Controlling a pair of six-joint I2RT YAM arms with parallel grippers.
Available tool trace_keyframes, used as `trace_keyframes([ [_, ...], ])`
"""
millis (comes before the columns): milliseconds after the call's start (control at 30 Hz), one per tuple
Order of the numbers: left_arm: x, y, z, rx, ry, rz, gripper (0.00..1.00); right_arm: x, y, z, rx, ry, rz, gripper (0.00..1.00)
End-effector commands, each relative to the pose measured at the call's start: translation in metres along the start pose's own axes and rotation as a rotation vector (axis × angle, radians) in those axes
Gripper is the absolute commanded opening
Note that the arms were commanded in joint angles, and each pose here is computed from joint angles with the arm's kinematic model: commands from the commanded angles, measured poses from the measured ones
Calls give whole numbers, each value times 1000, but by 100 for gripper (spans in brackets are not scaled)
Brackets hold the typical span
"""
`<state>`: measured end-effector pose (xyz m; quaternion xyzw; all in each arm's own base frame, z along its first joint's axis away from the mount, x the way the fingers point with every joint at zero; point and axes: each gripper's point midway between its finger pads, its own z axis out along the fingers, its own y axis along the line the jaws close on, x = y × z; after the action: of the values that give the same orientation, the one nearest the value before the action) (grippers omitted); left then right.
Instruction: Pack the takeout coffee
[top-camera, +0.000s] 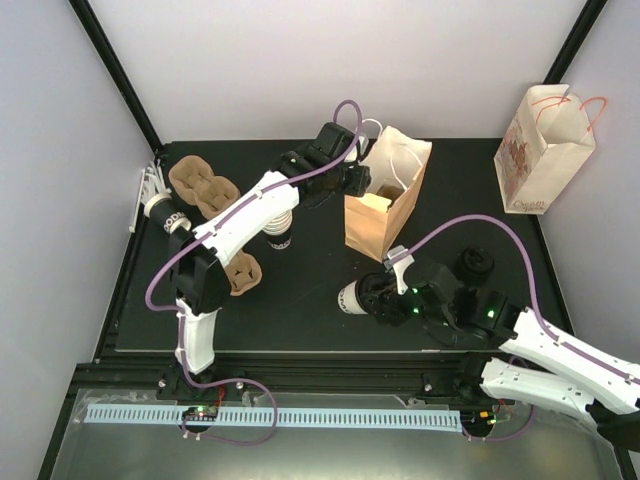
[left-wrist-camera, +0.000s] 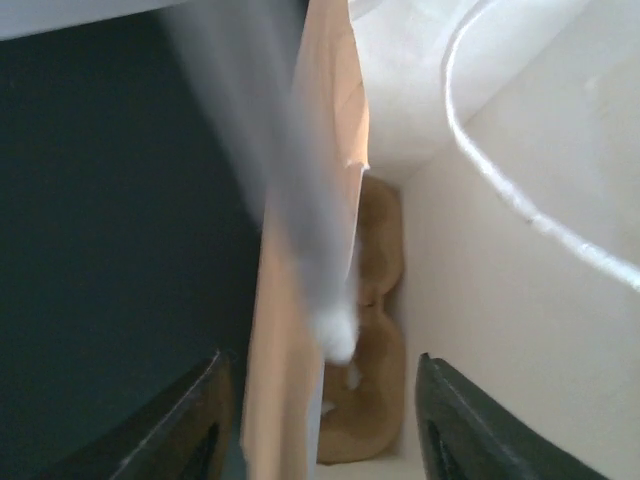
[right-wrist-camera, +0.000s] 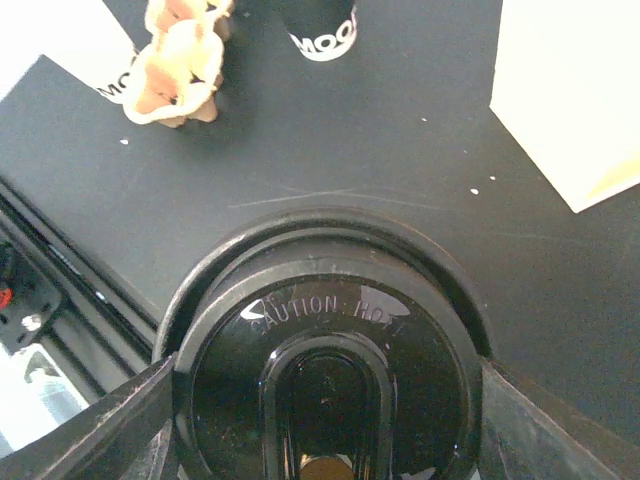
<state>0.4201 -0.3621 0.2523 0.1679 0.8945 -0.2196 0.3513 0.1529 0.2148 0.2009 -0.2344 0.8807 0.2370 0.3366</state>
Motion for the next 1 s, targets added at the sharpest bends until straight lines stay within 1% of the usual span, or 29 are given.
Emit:
trace_keyframes([
  [0,-10,5,-16,-37,-4,57,43,-18,18,-20,-66,-7,4,59],
  [67,-12,4,-23,-41,-8,80,23,-18,21,-24,-69,29,-7,59],
  [100,-13,5,-26,-45,-11,89,19,-19,22,-26,-73,37,-12,59],
  [133,-13,6,-30,-52,-12,99,12,-20,24,-28,-76,47,-18,58],
  [200,-13,8,-38,-66,-8,115,5,-23,29,-34,-92,61,-33,57],
  [333,-8,8,-53,-67,10,128,4,-37,48,-53,-188,38,-69,57],
  [467,1,3,-65,-31,47,131,2,-54,64,-76,-257,15,-94,57],
  [600,13,-2,-76,12,76,126,2,-72,71,-100,-281,-18,-107,57],
  [767,32,-4,-92,54,93,115,2,-101,80,-142,-320,-114,-121,57],
  [967,54,-12,-113,139,105,119,2,-127,75,-175,-275,-209,-134,57],
])
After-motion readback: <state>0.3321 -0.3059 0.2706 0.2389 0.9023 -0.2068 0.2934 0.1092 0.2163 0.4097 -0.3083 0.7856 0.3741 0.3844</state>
